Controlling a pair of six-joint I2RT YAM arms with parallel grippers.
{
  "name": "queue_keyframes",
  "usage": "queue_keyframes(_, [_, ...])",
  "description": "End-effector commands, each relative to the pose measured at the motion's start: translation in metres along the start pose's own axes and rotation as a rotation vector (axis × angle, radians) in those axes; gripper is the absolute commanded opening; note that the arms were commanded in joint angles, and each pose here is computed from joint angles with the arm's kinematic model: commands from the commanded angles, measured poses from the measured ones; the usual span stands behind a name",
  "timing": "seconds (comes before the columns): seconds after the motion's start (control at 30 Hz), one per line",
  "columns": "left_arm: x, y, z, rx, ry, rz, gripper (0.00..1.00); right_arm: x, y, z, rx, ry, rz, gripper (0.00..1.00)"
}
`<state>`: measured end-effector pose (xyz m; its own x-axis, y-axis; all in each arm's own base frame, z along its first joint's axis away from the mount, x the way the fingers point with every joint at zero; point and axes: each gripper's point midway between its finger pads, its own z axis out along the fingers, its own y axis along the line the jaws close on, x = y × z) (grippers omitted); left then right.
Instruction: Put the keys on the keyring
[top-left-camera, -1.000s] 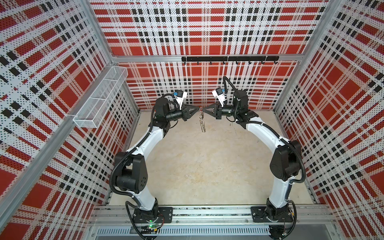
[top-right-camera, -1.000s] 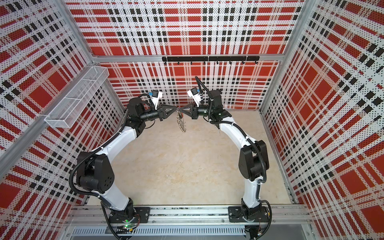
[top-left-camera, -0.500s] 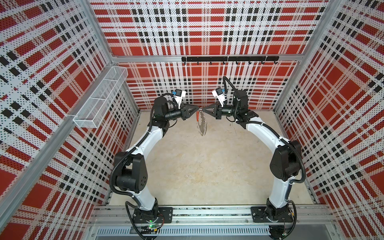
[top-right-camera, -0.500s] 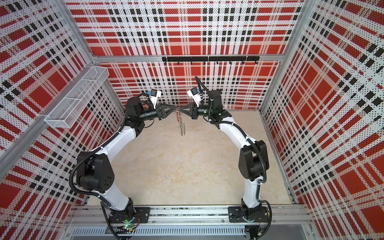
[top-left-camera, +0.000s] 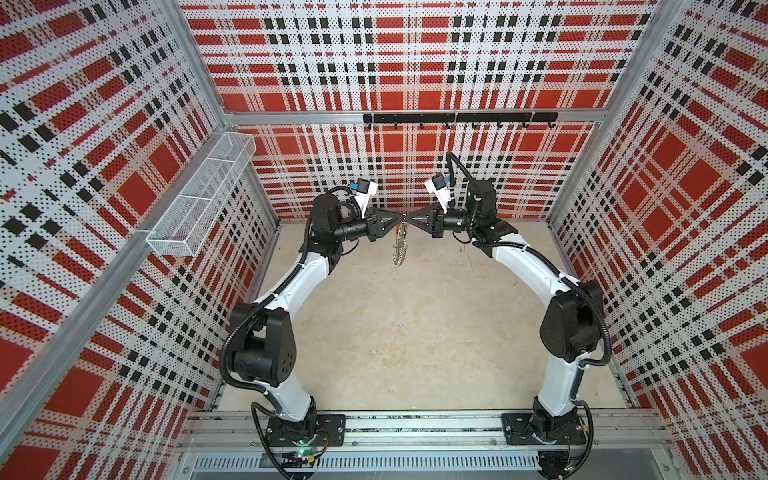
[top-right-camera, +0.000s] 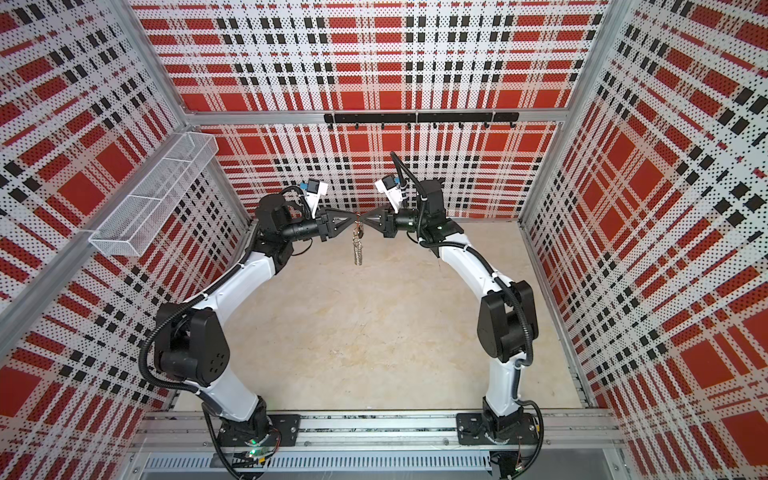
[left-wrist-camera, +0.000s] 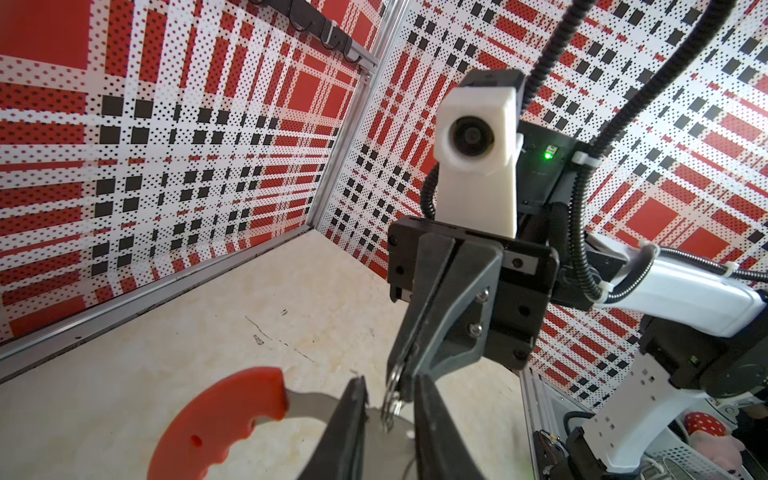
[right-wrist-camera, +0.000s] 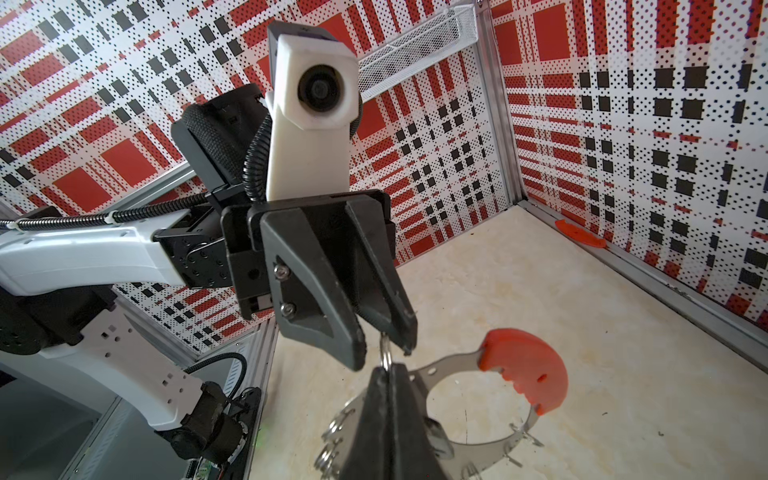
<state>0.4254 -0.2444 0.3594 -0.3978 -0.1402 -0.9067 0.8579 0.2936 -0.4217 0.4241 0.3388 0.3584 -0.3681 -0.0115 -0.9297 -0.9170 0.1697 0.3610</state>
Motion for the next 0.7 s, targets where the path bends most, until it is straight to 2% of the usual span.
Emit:
queue_keyframes(0.0, [-0.009, -0.009, 0.005, 0.045, -0.004, 0.026, 0.21, -0.027, 0.016, -0.005, -0.029, -0.049, -0.087, 0.00])
queue_keyframes(0.2, [0.000, -0.009, 0.005, 0.056, 0.013, -0.006, 0.18, -0.034, 0.020, -0.007, -0.038, -0.071, -0.098, 0.00])
queue_keyframes(0.4, [-0.002, 0.000, -0.005, 0.012, -0.004, -0.015, 0.25, -0.037, 0.023, -0.008, -0.042, -0.078, -0.103, 0.00])
queue_keyframes(0.57, [-0.005, -0.004, -0.004, 0.032, -0.001, -0.019, 0.16, -0.036, 0.024, -0.007, -0.055, -0.078, -0.093, 0.00])
queue_keyframes(0.67, [-0.004, -0.005, -0.002, 0.040, 0.003, -0.022, 0.14, -0.036, 0.027, -0.005, -0.064, -0.077, -0.095, 0.00])
